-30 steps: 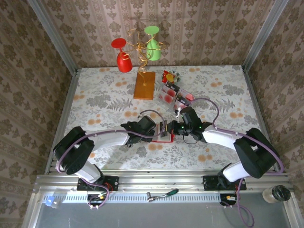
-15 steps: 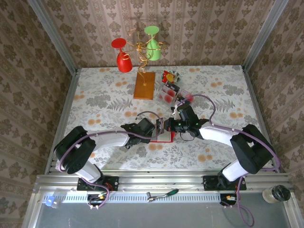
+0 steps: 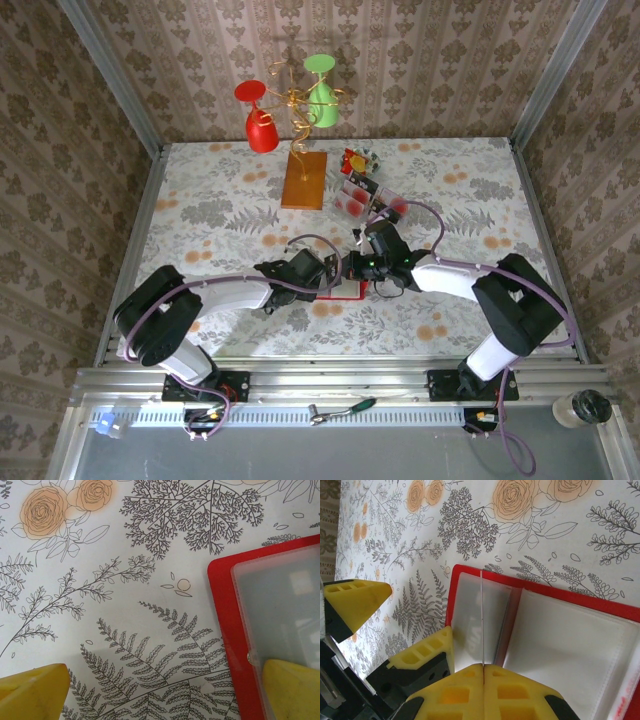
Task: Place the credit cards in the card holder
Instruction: Insert the credit card into the card slot.
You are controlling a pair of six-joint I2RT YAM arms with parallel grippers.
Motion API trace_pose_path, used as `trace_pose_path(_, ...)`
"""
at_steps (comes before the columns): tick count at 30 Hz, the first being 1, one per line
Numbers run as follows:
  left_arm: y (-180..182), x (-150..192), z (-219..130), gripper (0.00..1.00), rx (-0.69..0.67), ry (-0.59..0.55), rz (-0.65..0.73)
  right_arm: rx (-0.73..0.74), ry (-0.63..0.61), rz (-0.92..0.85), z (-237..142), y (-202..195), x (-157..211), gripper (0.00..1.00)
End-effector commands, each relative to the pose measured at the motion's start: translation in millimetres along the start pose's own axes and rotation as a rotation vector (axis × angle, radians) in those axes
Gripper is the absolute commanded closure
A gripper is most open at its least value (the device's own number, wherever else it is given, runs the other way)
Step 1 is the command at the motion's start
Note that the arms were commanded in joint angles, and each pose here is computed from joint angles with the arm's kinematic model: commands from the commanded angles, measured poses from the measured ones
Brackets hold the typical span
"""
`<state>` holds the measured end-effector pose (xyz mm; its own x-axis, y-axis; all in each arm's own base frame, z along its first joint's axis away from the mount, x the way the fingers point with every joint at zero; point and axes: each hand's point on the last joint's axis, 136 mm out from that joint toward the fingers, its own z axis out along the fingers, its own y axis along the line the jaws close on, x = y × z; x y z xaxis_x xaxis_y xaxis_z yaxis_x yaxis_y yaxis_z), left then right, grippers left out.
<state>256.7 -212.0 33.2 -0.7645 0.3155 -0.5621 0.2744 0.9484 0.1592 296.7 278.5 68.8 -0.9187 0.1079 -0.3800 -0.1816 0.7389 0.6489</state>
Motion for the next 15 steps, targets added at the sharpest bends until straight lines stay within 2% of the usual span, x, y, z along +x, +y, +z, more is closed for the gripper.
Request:
trace_pose_path(1,7.8,7.1,2.2,0.0,-0.028,0.011,-0.012,-0.013,0.031,0.005,5.1,5.2,2.0,1.0)
trace_pose_path(15,9.7,-11.7,-9.3,0.0,0.016,-0.027,-0.052,0.025,0.071,0.033,15.3,-4.5,10.3,1.0)
